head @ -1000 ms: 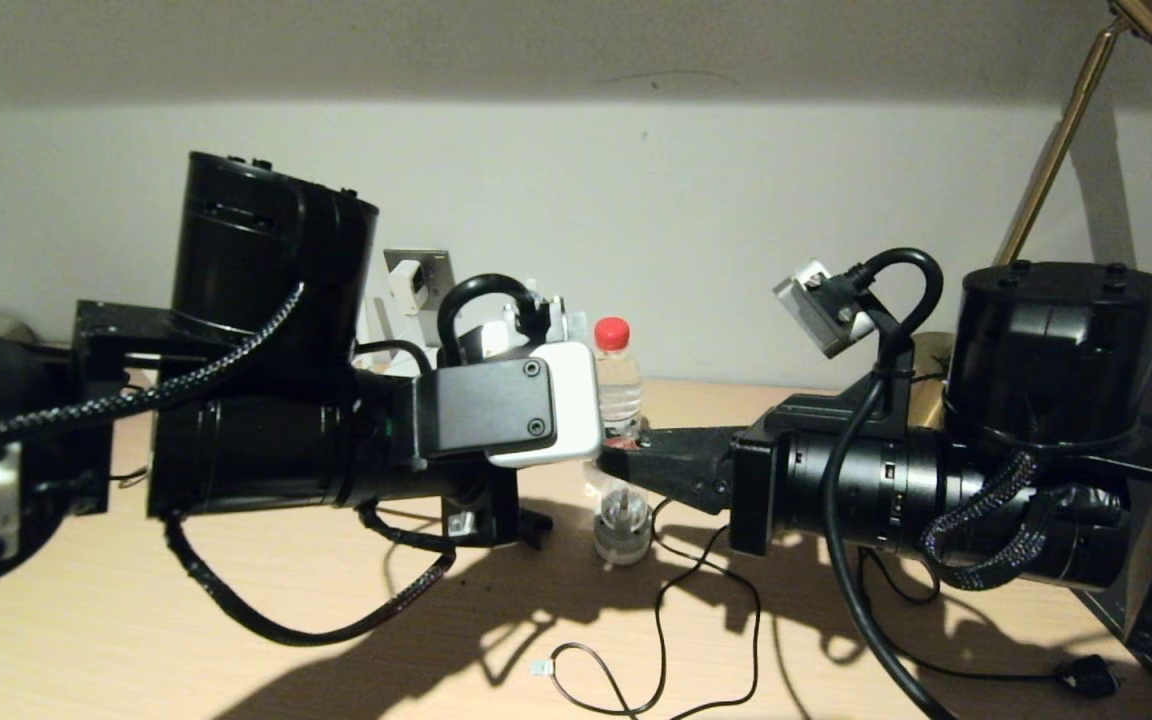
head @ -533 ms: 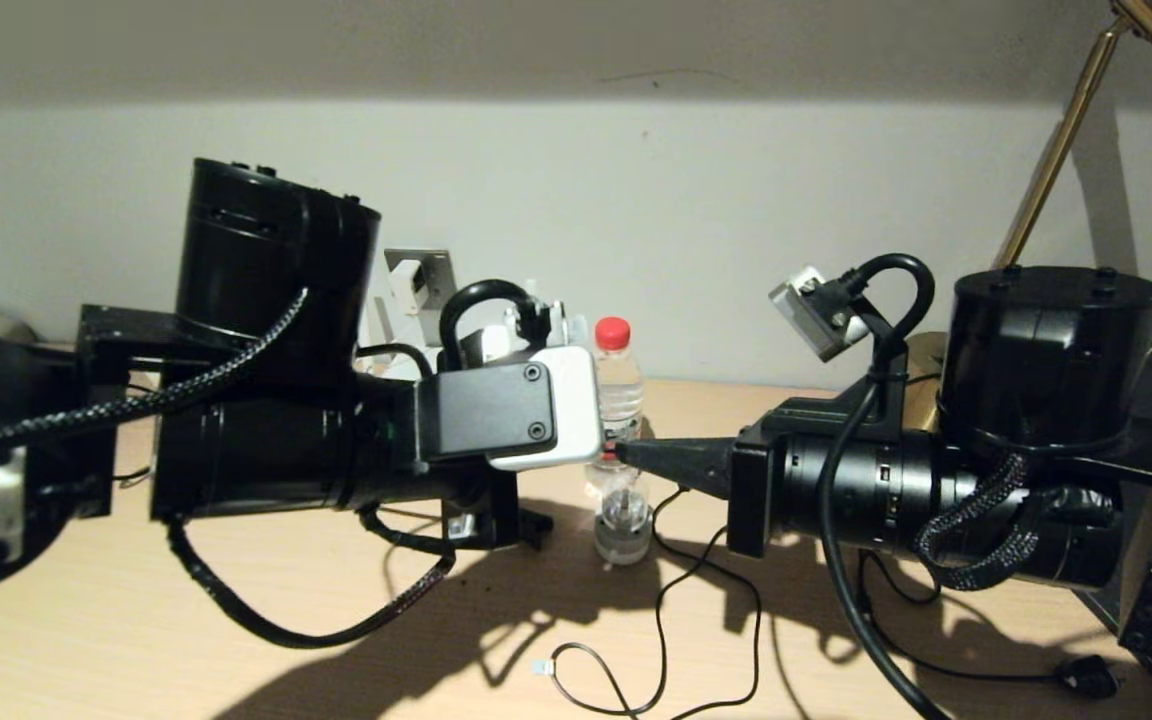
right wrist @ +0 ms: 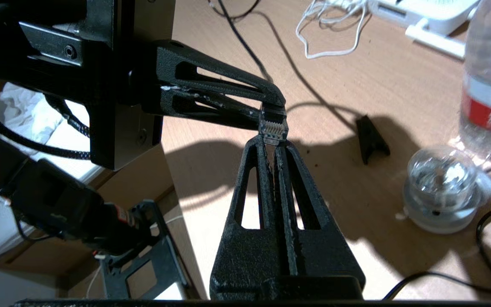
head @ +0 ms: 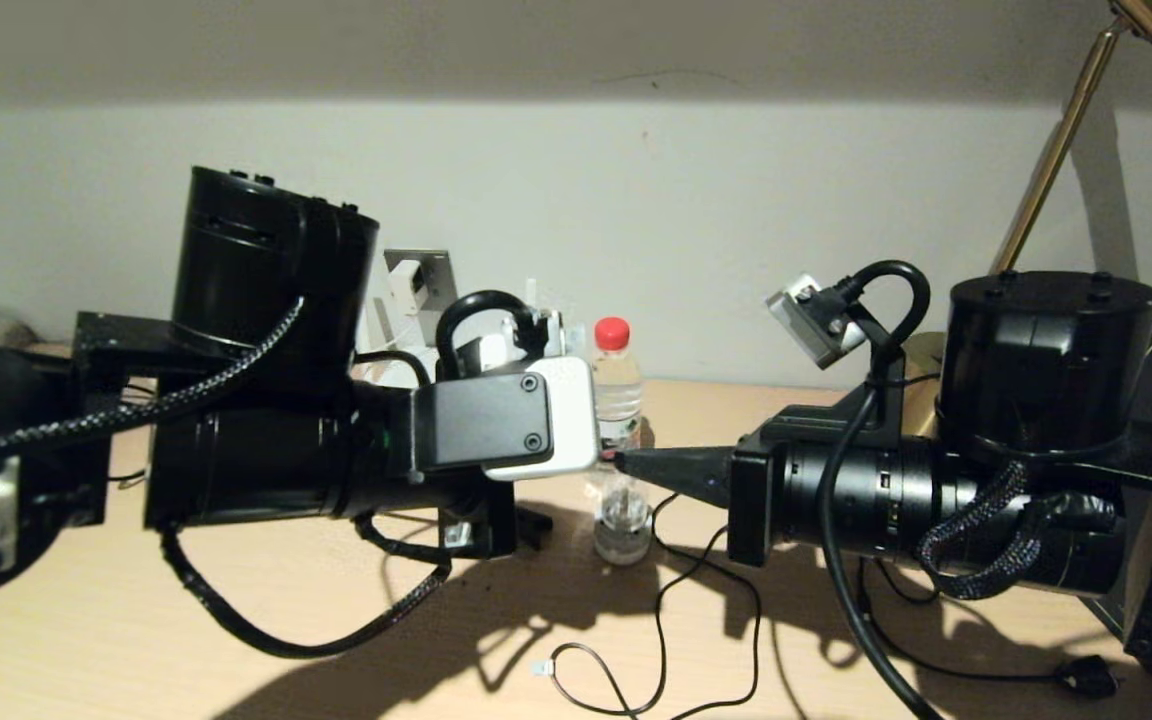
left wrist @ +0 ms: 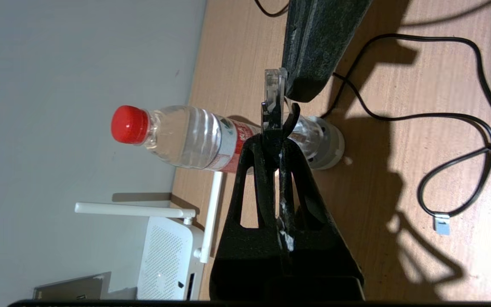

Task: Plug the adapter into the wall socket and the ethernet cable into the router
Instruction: Hand it to the other hand

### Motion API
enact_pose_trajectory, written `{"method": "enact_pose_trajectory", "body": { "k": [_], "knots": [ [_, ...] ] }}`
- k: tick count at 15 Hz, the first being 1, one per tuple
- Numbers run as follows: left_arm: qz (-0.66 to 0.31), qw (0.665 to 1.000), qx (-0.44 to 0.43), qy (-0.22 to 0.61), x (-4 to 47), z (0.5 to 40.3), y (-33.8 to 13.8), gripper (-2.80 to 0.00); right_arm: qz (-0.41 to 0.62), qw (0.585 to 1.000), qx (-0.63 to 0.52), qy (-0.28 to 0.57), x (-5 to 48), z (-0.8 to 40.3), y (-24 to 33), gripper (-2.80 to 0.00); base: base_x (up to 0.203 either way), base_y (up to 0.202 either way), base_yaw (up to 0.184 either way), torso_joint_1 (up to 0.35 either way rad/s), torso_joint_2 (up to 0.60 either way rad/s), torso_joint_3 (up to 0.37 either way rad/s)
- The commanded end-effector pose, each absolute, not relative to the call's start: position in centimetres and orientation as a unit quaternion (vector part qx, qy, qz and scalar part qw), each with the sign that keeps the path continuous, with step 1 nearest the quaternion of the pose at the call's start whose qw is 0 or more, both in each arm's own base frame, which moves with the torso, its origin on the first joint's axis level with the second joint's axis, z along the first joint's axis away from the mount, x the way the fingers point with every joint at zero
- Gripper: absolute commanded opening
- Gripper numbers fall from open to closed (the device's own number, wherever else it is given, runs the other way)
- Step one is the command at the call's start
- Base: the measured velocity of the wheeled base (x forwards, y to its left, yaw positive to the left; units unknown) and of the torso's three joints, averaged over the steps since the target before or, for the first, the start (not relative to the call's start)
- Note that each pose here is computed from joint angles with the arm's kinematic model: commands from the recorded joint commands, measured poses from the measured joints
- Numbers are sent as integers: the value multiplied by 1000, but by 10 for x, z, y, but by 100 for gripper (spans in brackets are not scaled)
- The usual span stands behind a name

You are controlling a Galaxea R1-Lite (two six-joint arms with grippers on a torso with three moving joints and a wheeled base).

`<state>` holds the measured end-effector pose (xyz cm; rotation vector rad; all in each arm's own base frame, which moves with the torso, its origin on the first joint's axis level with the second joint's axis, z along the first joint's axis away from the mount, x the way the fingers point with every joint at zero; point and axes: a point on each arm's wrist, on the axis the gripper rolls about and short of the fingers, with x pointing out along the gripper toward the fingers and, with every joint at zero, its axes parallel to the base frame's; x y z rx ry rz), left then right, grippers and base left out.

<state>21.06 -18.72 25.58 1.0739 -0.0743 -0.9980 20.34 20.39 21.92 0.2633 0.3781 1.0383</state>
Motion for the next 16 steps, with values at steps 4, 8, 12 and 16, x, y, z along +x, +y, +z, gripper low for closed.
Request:
{"method": "enact_pose_trajectory", "body": {
  "k": [4,8,12,16],
  "knots": [
    [-450,749,484,-37,208,255,-183,-280,492,843,120,180,200,218,201,0,0,0,0,0,0,0],
    [-451,749,484,-36,208,254,-184,-280,497,841,118,178,197,218,201,0,0,0,0,0,0,0],
    [-452,748,484,-37,209,253,-186,-280,496,842,119,178,201,218,204,0,0,0,0,0,0,0],
    [-451,749,483,-40,209,254,-186,-280,498,843,124,160,205,218,208,0,0,0,0,0,0,0]
  ]
}}
